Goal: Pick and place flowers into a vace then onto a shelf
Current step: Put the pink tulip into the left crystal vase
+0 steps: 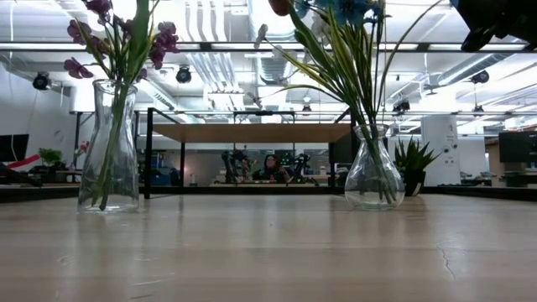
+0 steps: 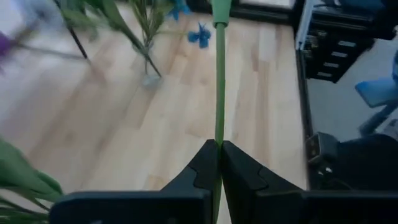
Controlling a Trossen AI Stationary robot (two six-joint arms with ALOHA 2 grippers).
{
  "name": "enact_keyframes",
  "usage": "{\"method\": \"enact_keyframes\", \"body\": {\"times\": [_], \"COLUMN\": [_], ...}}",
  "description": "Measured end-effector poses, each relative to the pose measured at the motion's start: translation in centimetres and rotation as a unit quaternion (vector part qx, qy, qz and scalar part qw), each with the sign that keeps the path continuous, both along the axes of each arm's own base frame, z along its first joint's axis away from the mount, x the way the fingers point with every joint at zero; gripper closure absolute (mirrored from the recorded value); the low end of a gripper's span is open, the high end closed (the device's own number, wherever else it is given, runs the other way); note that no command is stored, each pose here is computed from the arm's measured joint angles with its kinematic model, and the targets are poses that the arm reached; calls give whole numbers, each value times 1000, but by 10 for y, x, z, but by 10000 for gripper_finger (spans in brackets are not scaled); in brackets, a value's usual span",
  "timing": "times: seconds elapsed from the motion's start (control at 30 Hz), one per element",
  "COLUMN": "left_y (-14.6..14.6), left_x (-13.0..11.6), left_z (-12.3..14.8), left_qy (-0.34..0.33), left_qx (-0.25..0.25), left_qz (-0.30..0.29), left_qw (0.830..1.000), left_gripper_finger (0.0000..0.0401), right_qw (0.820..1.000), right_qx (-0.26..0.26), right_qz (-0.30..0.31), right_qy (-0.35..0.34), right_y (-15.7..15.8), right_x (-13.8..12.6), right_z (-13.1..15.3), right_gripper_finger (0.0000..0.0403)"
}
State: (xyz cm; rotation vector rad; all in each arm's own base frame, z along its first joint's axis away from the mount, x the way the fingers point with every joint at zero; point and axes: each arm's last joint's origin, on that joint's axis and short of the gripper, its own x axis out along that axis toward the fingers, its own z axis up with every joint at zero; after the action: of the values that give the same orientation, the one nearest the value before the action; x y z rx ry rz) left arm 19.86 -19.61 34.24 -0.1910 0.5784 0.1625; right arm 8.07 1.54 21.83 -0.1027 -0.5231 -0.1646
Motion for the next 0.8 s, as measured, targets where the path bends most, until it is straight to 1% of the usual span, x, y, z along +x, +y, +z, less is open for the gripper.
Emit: {"method": "enact_keyframes", "body": {"times": [0.17, 0.3, 0.33, 0.4, 0.53, 0.63, 0.67, 0.7, 0.73, 0.8], "left_y": [-5, -8, -8, -6, 0, 3, 3, 2, 2, 4], "left_x": [-11, -18, -19, -20, -24, -28, -28, -28, -29, -32], "left_z": [4, -6, -11, -21, -42, -44, -42, -40, -37, -36], "left_qy": [-58, -116, -129, -137, -155, -178, -191, -206, -232, -295], "left_qx": [96, 149, 156, 154, 122, 85, 77, 78, 81, 98], "left_qz": [19, 75, 89, 98, 104, 76, 51, 12, -27, -96], "left_qw": [993, 979, 975, 973, 975, 977, 977, 975, 969, 945], "left_gripper_finger": [401, 401, 401, 401, 401, 401, 401, 401, 401, 401], "right_qw": [1000, 1000, 1000, 1000, 1000, 1000, 1000, 1000, 1000, 1000], "right_qx": [0, 0, 0, 0, 0, 1, 1, 1, 1, 1], "right_qz": [0, 0, 0, 0, 0, 0, 0, 0, 0, 0], "right_qy": [0, 0, 0, 0, 0, -2, -2, -2, -2, -2], "right_y": [0, 0, 0, 0, 0, 0, 0, 0, 0, 0], "right_x": [0, 0, 0, 0, 0, 0, 0, 0, 0, 0], "right_z": [0, 0, 0, 0, 0, 0, 0, 0, 0, 0], "right_gripper_finger": [339, 339, 339, 339, 339, 339, 339, 339, 339, 339]}}
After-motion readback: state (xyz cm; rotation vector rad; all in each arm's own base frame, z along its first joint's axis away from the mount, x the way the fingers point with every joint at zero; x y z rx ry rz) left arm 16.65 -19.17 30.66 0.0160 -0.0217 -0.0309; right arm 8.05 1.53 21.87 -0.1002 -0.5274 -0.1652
